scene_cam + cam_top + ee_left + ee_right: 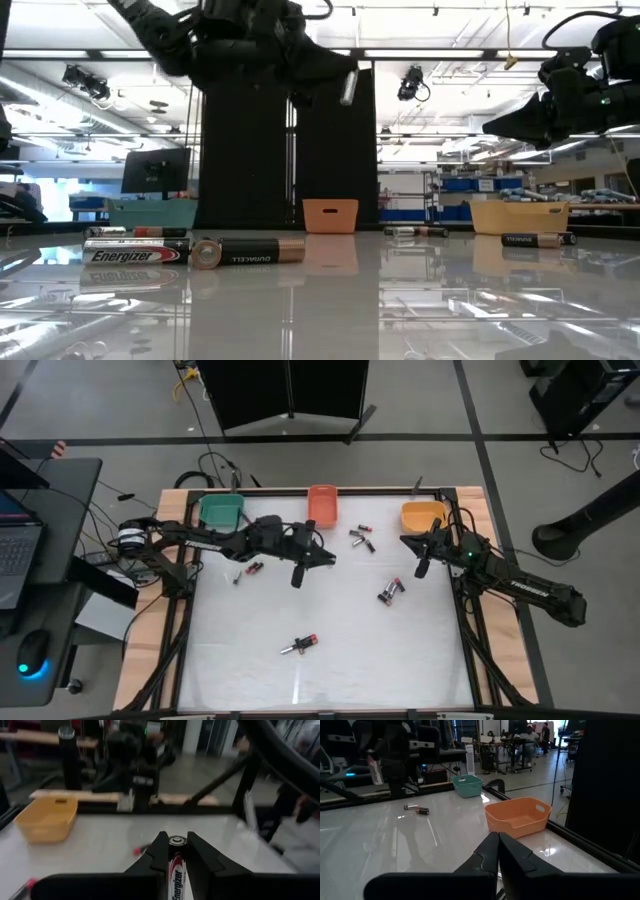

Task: Sort batteries
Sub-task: Put the top left silver battery into the yellow container

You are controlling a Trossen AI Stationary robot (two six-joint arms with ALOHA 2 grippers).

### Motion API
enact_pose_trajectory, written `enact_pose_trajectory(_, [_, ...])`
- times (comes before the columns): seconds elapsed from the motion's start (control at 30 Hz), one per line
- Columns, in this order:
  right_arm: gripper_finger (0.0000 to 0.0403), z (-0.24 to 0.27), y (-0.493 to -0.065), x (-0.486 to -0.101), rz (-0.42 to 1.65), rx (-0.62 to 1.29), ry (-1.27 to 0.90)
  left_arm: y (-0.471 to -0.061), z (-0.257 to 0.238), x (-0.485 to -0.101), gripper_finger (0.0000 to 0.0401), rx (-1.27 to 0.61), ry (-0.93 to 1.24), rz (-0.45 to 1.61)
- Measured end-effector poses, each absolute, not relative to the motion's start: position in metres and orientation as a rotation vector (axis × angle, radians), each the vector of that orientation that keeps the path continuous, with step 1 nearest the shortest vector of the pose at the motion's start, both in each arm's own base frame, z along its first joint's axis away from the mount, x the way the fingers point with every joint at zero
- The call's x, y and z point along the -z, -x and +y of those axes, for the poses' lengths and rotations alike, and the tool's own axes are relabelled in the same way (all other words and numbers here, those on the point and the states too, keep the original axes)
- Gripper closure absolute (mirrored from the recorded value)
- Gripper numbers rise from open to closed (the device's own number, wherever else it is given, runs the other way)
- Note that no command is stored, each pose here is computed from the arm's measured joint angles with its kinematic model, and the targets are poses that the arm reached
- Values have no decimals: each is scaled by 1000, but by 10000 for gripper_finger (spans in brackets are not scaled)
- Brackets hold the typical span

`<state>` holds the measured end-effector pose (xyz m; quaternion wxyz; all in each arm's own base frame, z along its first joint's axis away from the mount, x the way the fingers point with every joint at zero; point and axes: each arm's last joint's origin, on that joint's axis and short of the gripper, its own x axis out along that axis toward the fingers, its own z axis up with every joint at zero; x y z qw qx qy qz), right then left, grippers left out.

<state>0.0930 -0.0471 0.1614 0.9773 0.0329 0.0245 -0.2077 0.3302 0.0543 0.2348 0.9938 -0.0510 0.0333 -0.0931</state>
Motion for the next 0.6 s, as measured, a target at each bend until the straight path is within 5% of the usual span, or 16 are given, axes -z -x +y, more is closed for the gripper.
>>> enact_pose_trajectory(0.6, [395, -42, -99, -191, -242, 254, -66, -349, 69, -225, 357, 209, 111, -204])
